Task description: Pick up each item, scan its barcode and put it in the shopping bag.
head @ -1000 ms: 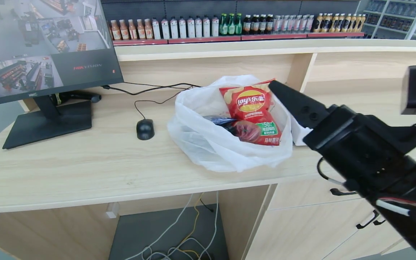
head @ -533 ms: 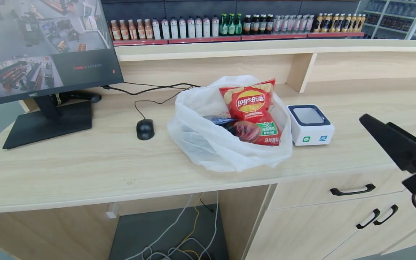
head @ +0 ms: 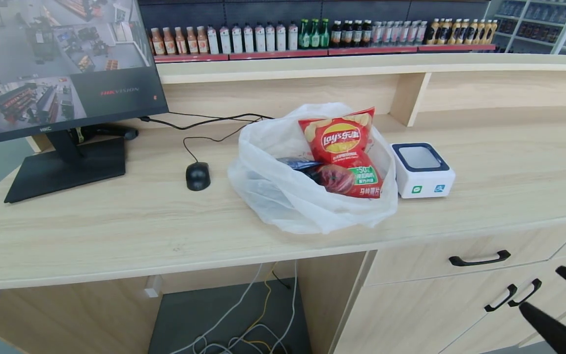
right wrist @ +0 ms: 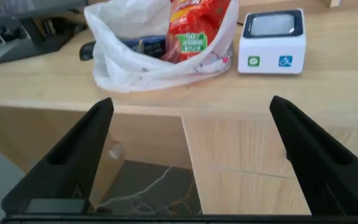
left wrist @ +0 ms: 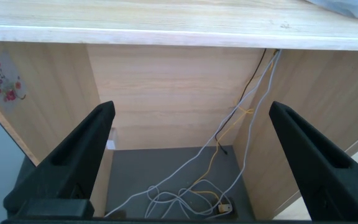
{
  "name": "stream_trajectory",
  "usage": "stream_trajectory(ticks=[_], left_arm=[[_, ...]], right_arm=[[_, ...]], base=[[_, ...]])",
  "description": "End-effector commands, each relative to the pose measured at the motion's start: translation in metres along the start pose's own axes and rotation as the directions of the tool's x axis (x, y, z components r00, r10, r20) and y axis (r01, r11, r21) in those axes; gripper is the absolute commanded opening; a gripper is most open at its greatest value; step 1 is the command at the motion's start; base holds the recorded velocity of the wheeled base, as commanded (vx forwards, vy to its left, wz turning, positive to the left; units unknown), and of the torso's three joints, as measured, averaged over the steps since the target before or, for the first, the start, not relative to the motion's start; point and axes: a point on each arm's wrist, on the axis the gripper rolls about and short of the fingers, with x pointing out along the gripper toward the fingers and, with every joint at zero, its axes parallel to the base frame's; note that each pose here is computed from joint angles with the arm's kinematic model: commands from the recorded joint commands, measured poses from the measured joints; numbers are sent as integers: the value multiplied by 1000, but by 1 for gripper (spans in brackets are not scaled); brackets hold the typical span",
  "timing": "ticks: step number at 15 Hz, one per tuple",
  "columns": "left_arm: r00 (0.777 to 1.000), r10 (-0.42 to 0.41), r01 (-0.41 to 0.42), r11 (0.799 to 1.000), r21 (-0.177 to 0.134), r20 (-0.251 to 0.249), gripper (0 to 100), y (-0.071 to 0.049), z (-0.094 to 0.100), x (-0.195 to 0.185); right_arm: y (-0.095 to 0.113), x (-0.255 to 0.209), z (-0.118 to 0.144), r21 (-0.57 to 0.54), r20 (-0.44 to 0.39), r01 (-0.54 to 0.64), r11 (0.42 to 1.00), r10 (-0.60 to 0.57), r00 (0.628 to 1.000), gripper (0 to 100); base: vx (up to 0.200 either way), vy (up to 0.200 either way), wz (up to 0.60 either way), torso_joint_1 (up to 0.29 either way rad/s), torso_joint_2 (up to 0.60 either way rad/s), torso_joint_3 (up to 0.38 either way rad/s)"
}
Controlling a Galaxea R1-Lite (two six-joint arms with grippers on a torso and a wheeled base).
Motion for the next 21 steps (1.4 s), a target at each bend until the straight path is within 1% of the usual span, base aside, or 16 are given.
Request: stream_trajectory(ticks=[1, 2, 4, 5, 6, 8, 9, 10, 11, 13, 14, 15, 16, 17, 20, 21], left_arm=[[1000, 0, 0, 1000, 0, -1, 100, 0, 0, 0], [1000, 0, 0, 1000, 0, -1, 100, 0, 0, 0], [1000, 0, 0, 1000, -2, 0, 100, 0, 0, 0], [1000, 1, -1, 1000, -2, 0, 100, 0, 0, 0], [1000, 1, -1, 1000, -3, 0, 100, 0, 0, 0], [1000, 1, -1, 1000, -5, 0, 100, 0, 0, 0], [1000, 1, -1, 1000, -3, -1, 100, 0, 0, 0], [1000, 1, -1, 1000, -5, -1, 100, 0, 0, 0], [1000, 1, -1, 1000, -5, -1, 100, 0, 0, 0], [1000, 1, -1, 1000, -5, -1, 100, 0, 0, 0], [1000, 1, -1, 1000, -5, -1, 100, 0, 0, 0], [1000, 1, -1, 1000, -5, -1, 100, 0, 0, 0], [1000, 1, -1, 1000, -5, -1, 100, 0, 0, 0], [1000, 1, -1, 1000, -5, 0, 100, 0, 0, 0], [1000, 1, -1, 1000, -5, 0, 100, 0, 0, 0], [1000, 1, -1, 1000, -5, 0, 100, 0, 0, 0]], right_arm=[[-8, -54, -17, -79, -49, -124, 989, 121, 991, 100], [-11, -65, -26, -98, -101, -131, 987, 121, 988, 100], [-14, -77, -44, -135, -157, -141, 981, 119, 980, 100], [-15, -79, -47, -135, -160, -141, 981, 119, 980, 100], [-16, -82, -58, -134, -167, -144, 980, 121, 979, 100], [-16, -83, -61, -125, -170, -143, 982, 121, 978, 100], [-16, -83, -62, -124, -191, -130, 984, 105, 976, 100], [-15, -80, -62, -127, -220, -93, 988, 64, 973, 100], [-14, -78, -63, -123, -241, -22, 992, -8, 971, 100], [-13, -76, -63, -134, -260, 164, 977, -194, 946, 100], [-13, -76, -63, -136, -254, 210, 968, -239, 937, 100], [-12, -77, -64, -140, -229, 317, 938, -342, 911, 100], [-12, -78, -64, -140, -219, 342, 929, -366, 904, 100], [-10, -80, -64, -142, -183, 412, 900, -433, 882, 100], [-7, -87, -65, -141, -88, 432, 891, -446, 891, 100], [-7, -88, -65, -135, -78, 440, 888, -452, 888, 100]], base=[[0, 0, 0, 0, 0, 0], [0, 0, 0, 0, 0, 0], [0, 0, 0, 0, 0, 0], [0, 0, 0, 0, 0, 0], [0, 0, 0, 0, 0, 0], [0, 0, 0, 0, 0, 0], [0, 0, 0, 0, 0, 0], [0, 0, 0, 0, 0, 0], [0, 0, 0, 0, 0, 0], [0, 0, 0, 0, 0, 0], [0, 0, 0, 0, 0, 0], [0, 0, 0, 0, 0, 0], [0, 0, 0, 0, 0, 0], [0, 0, 0, 0, 0, 0], [0, 0, 0, 0, 0, 0], [0, 0, 0, 0, 0, 0]])
